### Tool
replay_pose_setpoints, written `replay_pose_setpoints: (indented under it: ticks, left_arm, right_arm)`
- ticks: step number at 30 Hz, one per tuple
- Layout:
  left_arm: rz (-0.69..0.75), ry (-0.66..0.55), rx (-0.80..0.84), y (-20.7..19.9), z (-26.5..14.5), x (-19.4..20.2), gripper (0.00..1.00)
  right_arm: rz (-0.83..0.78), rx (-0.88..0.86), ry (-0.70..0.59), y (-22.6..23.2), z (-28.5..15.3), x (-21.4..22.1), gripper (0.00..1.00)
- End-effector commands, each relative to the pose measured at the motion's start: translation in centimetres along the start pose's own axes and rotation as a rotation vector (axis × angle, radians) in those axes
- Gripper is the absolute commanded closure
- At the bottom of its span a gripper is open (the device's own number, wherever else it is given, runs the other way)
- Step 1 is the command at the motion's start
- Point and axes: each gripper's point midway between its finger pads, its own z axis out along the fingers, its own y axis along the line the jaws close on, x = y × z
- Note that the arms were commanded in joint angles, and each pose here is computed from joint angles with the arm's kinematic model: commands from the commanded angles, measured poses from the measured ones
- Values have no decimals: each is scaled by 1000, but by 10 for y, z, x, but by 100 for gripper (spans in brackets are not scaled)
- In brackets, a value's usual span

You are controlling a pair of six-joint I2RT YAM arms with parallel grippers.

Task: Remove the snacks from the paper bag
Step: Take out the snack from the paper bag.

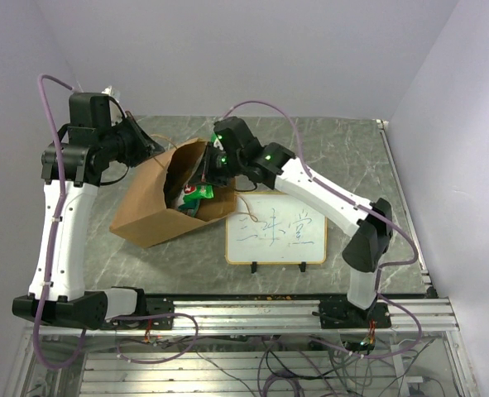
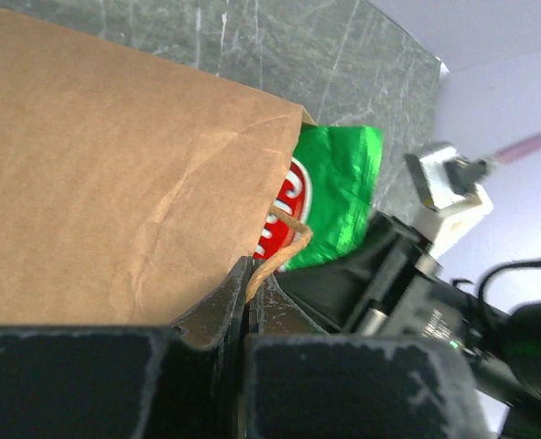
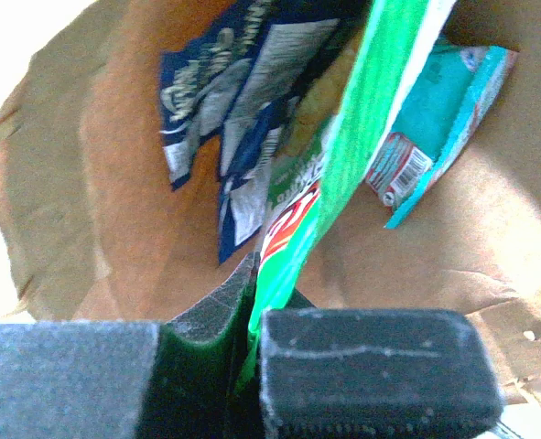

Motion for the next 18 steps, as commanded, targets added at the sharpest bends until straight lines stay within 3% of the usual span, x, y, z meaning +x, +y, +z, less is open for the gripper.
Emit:
replay_pose_setpoints:
  ticks: [1,12,18]
  left_arm:
    - [35,-94,-48,6,-16,-18,93]
    - [51,-126,-94,14,-16,-26,93]
    - [64,-118,-113,19,-18,-24,93]
  right_arm:
    - [-151,-175,-90,54,-57,-21,100]
    - [-428,-319,-383,83,-190,-80,100]
    - [-436,-172,-604,41,-241,-153,100]
